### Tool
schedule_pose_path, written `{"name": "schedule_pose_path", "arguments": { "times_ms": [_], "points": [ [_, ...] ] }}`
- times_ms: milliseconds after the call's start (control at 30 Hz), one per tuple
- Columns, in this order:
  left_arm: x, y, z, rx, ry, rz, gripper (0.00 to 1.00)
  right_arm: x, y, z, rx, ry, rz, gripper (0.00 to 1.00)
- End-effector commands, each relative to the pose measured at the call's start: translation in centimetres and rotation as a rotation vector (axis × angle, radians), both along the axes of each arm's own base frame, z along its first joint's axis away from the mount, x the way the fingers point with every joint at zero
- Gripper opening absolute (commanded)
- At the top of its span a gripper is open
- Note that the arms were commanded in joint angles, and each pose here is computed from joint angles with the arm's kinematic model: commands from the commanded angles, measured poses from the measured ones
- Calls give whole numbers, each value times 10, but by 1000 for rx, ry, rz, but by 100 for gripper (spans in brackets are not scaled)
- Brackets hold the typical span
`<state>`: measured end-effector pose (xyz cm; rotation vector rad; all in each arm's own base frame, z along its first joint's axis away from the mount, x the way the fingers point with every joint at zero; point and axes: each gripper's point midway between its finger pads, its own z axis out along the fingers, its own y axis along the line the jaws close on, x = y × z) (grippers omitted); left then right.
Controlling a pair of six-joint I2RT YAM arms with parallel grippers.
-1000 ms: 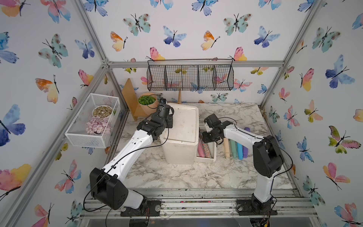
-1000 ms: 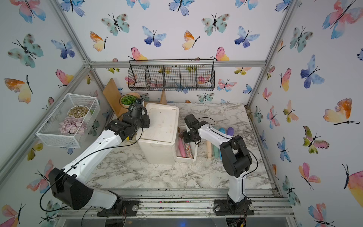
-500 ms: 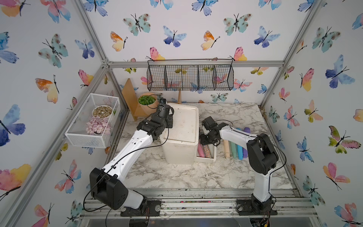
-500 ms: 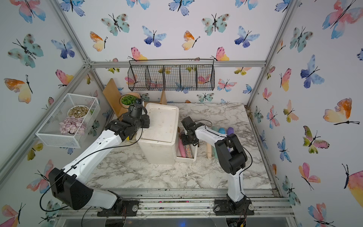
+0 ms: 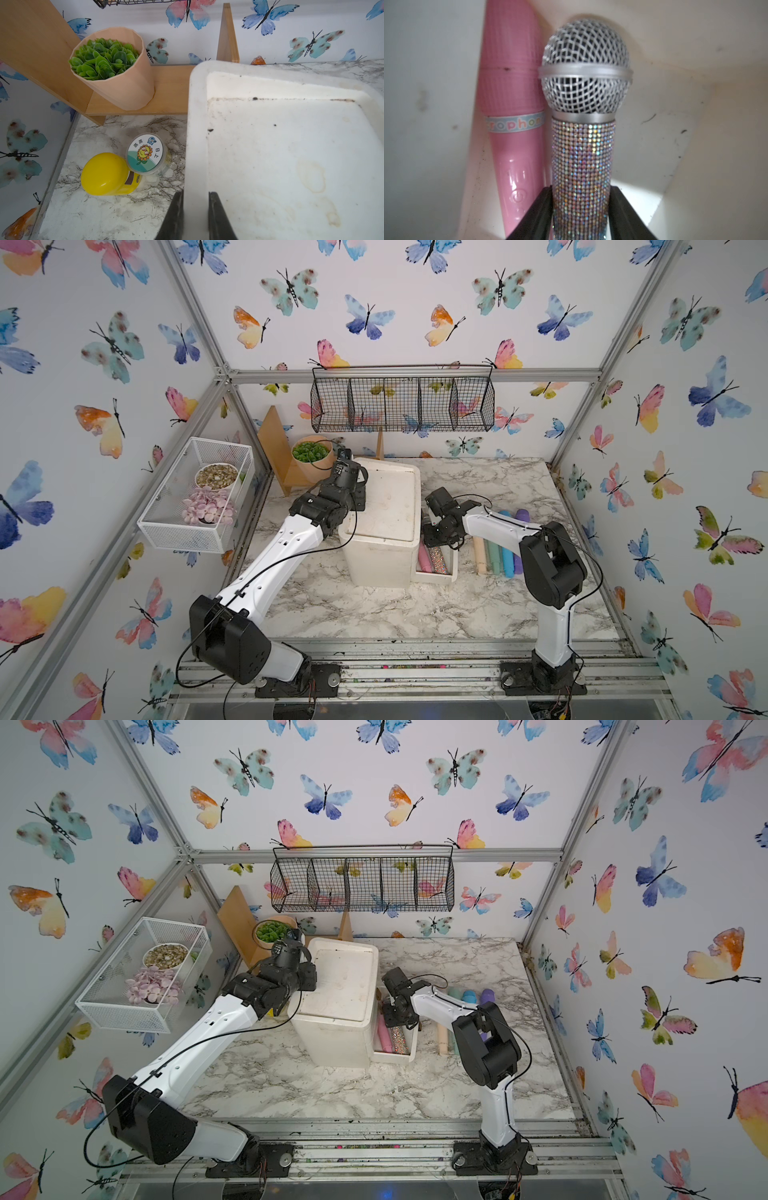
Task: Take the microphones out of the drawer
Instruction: Pick up the microphone from the drawer.
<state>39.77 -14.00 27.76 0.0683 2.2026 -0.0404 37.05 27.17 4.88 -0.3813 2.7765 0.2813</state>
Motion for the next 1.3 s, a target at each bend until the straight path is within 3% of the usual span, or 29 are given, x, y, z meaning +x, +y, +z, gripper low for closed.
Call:
{"name": "schedule_pose_path", "arguments": {
  "times_ms": [0, 667, 1267],
  "points": [
    [-7, 7, -35, 83, 80, 16, 0, 5, 0, 5, -5, -29, -23, 43],
    [-8, 8, -33, 79, 73, 17, 0, 4, 3, 53, 79, -108, -30, 25],
    [-8, 7, -28, 74, 63, 16, 0, 25, -4, 124, 136, -328, -87, 19]
  ]
}}
